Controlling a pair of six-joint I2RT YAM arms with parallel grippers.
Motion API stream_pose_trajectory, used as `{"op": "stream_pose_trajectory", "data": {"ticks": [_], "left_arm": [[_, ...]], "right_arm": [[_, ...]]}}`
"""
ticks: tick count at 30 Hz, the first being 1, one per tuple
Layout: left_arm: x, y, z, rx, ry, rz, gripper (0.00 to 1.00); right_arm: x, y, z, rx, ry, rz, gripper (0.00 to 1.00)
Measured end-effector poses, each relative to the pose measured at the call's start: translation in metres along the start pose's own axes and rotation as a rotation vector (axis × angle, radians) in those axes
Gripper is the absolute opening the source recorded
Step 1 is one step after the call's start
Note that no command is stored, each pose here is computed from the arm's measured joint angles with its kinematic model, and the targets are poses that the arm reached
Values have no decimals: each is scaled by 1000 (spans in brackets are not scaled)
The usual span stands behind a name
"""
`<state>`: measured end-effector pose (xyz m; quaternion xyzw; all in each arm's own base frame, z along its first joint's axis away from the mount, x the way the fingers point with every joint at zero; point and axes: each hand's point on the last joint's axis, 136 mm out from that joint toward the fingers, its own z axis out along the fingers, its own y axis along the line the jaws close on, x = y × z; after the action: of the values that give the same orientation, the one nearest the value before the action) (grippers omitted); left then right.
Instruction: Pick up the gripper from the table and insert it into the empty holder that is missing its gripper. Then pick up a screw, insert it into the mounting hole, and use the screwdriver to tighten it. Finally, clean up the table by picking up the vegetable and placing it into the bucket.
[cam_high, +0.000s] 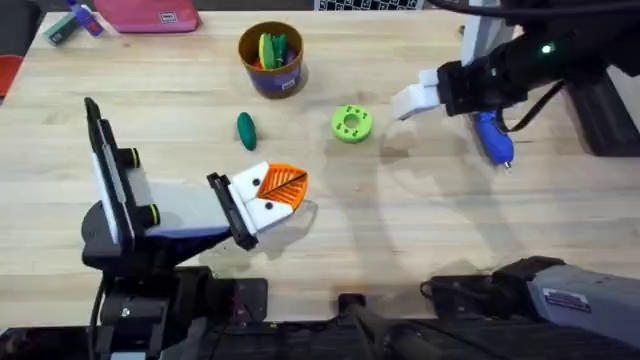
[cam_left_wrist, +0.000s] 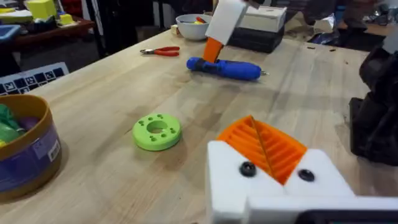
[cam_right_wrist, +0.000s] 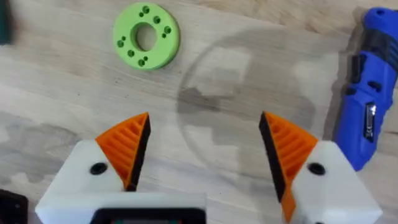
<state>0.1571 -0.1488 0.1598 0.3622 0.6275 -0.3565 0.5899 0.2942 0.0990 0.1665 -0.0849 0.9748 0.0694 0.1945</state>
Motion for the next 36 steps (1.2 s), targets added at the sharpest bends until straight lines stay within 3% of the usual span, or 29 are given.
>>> {"op": "stream_pose_trajectory", "data": {"ticks": [5,11,19,30,36], "left_arm": [[0,0,0,0,0,0,10],[0,0,0,0,0,0,9],[0,0,0,0,0,0,9],[0,0,0,0,0,0,9],[0,0,0,0,0,0,9]], "right_arm": [[6,-26,1,36,36,124,994],[-2,-79,14,98,29,272,993],[-5,-117,21,146,24,245,994],[-19,-176,-15,308,30,233,994],[-11,-193,13,306,129,186,992]]}}
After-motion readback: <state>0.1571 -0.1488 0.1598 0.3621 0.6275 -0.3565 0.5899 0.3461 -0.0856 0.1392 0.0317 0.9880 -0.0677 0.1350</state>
